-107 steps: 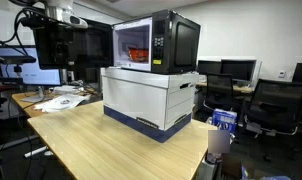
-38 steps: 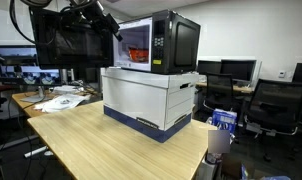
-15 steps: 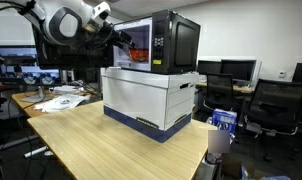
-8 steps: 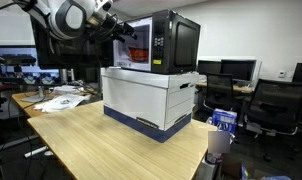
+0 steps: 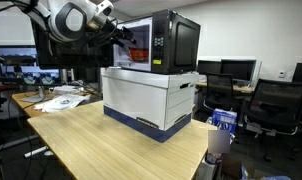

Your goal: Take the container out of the microwave, set it upright on the table, and close the microwave door

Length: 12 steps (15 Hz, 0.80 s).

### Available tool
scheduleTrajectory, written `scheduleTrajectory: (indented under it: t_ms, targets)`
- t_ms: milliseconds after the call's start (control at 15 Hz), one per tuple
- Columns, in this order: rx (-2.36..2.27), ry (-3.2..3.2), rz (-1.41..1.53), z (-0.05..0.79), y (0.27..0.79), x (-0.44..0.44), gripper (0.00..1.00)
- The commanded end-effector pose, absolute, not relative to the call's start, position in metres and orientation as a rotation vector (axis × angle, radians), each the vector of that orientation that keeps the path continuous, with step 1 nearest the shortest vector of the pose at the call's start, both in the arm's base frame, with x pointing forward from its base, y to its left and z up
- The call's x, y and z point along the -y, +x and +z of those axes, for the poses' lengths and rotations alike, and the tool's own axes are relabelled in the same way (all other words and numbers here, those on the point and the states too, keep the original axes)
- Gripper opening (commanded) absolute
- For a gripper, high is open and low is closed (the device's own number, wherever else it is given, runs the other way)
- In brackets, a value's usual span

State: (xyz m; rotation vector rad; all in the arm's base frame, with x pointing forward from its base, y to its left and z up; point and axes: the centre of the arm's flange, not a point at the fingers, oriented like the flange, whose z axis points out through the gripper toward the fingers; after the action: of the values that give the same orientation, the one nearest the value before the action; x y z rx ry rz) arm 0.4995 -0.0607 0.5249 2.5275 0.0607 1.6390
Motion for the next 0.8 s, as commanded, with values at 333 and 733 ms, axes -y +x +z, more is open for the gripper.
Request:
scheduleTrajectory:
  t_ms: [333, 733]
  targets:
    - [-0.073, 2.514, 1.645, 0.525, 0.505, 0.064, 1.0]
    - [-0.052, 2.51, 1.638, 0.521, 0.516, 0.068, 1.0]
